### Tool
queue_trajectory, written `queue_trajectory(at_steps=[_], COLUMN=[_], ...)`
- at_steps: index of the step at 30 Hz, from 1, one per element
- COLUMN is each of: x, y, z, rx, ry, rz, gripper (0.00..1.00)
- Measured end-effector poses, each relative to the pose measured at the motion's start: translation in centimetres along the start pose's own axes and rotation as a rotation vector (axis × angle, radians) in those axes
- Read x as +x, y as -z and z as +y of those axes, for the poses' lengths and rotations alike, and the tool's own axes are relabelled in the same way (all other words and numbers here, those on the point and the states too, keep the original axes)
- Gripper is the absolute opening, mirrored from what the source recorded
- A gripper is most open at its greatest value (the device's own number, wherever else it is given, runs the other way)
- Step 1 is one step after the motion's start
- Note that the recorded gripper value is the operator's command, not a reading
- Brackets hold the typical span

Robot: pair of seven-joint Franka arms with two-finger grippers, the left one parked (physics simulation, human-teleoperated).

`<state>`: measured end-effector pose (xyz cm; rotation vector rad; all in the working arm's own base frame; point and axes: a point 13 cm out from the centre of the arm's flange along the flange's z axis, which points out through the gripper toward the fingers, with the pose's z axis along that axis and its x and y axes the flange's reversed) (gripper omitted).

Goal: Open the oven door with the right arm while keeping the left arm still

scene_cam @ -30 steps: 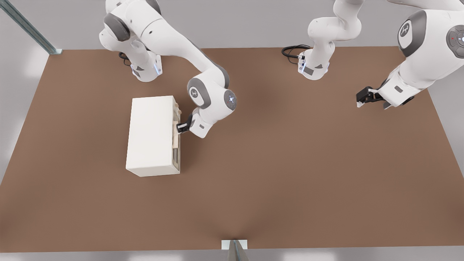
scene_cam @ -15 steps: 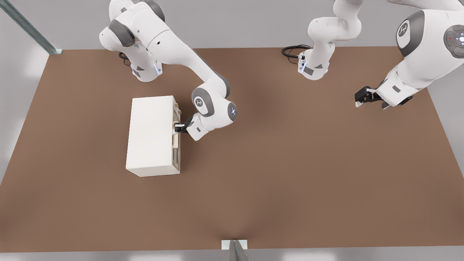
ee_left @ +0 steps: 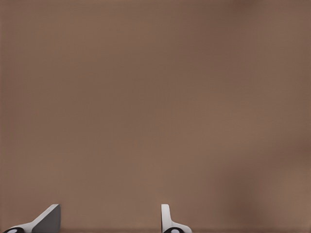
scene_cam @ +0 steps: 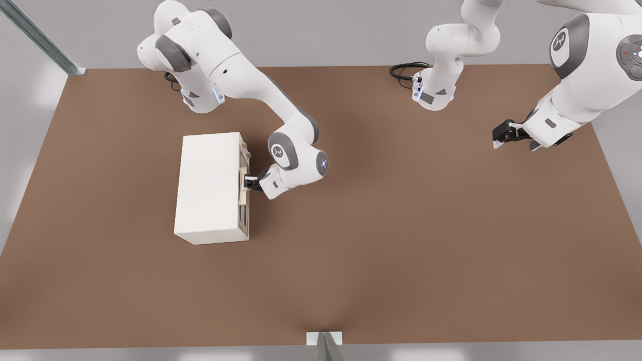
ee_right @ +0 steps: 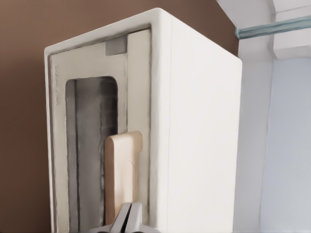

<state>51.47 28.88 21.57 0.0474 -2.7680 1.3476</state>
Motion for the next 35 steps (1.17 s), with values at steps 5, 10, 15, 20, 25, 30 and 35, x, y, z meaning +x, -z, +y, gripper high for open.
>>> queue_trajectory(at_steps=[5,10,15,20,25,30,35], x=[0.0,-0.4,-6.1,-9.4,-9.0,-10.1,-10.4], y=[0.3,6.1,3.9,-2.4,-4.2,-3.9,-3.7], z=[0.3,4.7,-4.6,-23.3,-33.7,-36.9,-37.1], rx=[-0.012,-0.161,-0.448,-0.702,-0.807,-0.842,-0.847], ry=[-0.028,-0.077,-0.219,-0.364,-0.396,-0.336,-0.237], rz=[-0.003,-0.02,0.208,0.279,0.175,0.079,0.021], gripper=[0.21,0.93,1.0,1.0,1.0,1.0,1.0])
